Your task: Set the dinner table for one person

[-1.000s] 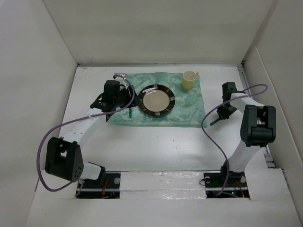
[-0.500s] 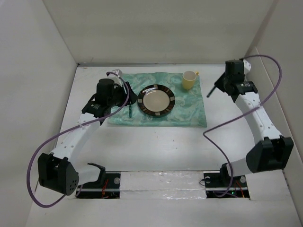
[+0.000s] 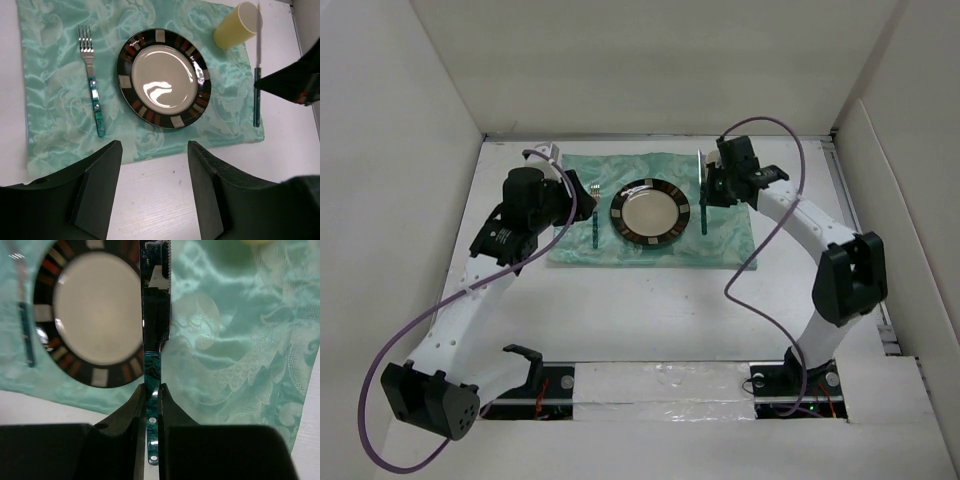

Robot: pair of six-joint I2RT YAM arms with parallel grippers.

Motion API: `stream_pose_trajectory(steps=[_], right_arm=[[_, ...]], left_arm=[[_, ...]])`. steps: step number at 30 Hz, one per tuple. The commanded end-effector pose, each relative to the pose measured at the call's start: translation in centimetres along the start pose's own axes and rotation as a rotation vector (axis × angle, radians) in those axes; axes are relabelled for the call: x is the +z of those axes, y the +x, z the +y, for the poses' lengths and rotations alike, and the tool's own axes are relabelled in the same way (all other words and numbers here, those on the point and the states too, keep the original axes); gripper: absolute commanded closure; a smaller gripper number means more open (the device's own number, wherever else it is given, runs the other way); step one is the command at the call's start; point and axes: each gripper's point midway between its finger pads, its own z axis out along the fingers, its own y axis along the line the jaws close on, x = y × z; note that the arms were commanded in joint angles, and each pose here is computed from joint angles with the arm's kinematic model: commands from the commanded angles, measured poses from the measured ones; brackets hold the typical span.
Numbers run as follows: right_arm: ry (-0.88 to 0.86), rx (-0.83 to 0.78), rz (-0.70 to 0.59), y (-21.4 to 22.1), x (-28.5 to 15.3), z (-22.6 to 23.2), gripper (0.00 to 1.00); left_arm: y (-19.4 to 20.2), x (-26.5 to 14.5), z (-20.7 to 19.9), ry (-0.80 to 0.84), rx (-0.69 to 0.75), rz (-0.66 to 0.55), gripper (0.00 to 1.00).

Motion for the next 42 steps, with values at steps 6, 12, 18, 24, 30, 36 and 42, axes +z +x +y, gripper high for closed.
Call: stream_pose_trajectory(steps=[6, 12, 18, 24, 30, 36, 42], right_arm=[[0.043, -0.07, 0.112, 1.6, 4.2, -2.6, 1.0], [0.082, -0.012, 0.202, 3.7, 7.5, -4.7, 1.0], [0.122, 0.021, 0.231, 5.0, 9.4, -5.7, 1.0], [0.119, 0.015, 0.239, 5.8, 9.8, -5.0, 1.0], [0.122, 0.008, 0.225, 5.4, 10.0, -4.7, 1.0], [0.128, 0.007, 0.235, 5.4, 10.5, -4.7, 1.0], [0.163, 0.006, 0.214, 4.3, 9.9, -4.9, 0.68]], left_arm=[[0.9, -1.8, 1.0, -0.039, -0.007, 0.005, 0.48], [1.3, -2.3, 1.0, -0.037, -0.029, 0.008, 0.48], [1.5, -2.4, 1.3, -0.05, -0.026, 0.01, 0.48], [1.5, -2.4, 1.5, -0.057, -0.021, 0.004, 0.48], [1.4, -1.8, 1.3, -0.046, -0.026, 0.006, 0.48], [1.5, -1.6, 1.4, -0.045, -0.027, 0.0, 0.48], [2.7, -0.6, 1.8, -0.049, -0.023, 0.044, 0.46]])
